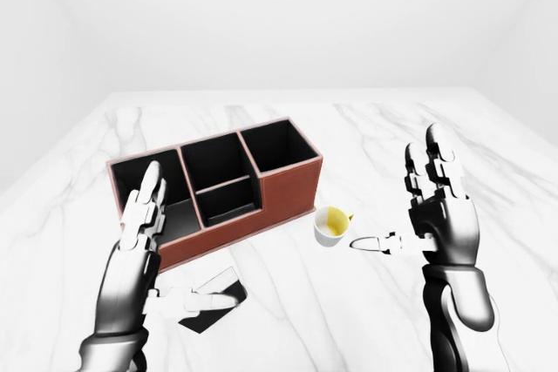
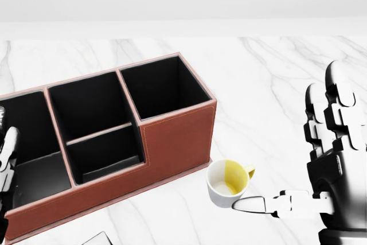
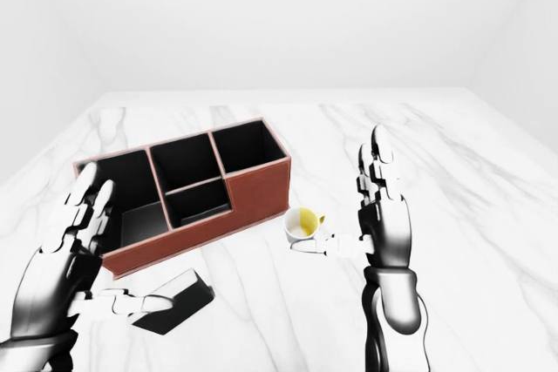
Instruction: Pick up the book and place it in the front compartment of the caddy.
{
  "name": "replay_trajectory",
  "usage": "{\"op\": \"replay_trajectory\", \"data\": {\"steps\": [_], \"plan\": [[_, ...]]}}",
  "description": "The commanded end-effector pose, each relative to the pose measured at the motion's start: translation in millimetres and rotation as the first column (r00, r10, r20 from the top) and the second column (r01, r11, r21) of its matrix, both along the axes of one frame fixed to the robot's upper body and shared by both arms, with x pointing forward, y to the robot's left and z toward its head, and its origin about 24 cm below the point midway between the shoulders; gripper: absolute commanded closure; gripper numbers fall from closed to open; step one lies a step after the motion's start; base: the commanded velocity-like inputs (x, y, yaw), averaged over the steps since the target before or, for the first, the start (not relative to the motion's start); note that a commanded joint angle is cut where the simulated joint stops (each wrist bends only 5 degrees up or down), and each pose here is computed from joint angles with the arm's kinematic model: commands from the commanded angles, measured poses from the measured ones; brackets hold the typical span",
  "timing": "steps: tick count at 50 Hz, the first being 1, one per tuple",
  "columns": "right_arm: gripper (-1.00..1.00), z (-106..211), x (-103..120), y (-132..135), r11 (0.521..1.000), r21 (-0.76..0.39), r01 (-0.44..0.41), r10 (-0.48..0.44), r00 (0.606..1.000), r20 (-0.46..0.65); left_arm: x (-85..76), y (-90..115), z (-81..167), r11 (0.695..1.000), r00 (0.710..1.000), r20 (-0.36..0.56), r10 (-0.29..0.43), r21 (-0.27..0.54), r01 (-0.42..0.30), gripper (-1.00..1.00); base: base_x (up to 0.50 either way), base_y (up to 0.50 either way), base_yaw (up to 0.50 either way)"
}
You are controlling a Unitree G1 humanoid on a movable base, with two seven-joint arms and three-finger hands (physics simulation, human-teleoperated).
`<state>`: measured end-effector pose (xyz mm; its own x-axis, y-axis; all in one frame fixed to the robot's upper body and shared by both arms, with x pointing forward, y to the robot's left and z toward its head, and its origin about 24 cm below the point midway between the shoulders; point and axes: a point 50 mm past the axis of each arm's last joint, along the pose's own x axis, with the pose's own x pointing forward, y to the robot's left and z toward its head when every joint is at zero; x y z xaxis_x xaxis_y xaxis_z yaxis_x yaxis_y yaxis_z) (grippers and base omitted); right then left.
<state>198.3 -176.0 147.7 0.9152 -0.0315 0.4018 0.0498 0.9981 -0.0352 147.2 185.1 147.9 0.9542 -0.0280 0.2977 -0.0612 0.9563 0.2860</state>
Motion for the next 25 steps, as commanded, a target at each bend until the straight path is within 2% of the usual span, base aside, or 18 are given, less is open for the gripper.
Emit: {"op": "replay_trajectory", "data": {"steps": [1,2,22,25], "plan": [[-1.00,0,0,-1,1.000,0.001,0.006,-0.006,1.000,0.001,-2.3,-1,-23,0.994,0.987,-0.160,0.031,0.106,-0.014,-1.00,0.00,0.00,0.00],[-0.99,0,0,-1,1.000,0.000,0.006,-0.006,1.000,0.002,-2.4,-2,-25,0.995,0.985,-0.171,0.018,0.096,-0.001,-1.00,0.00,0.00,0.00],[-0.99,2,-2,-2,1.000,-0.001,0.014,-0.014,1.000,0.010,-6.3,6,-42,0.990,0.959,-0.277,0.058,0.143,-0.018,-1.00,0.00,0.00,0.00],[-0.99,-1,-2,-2,1.000,0.003,0.012,-0.012,1.000,-0.004,-6.4,10,-47,0.986,0.949,-0.302,0.087,0.160,-0.040,-1.00,0.00,0.00,0.00]]}}
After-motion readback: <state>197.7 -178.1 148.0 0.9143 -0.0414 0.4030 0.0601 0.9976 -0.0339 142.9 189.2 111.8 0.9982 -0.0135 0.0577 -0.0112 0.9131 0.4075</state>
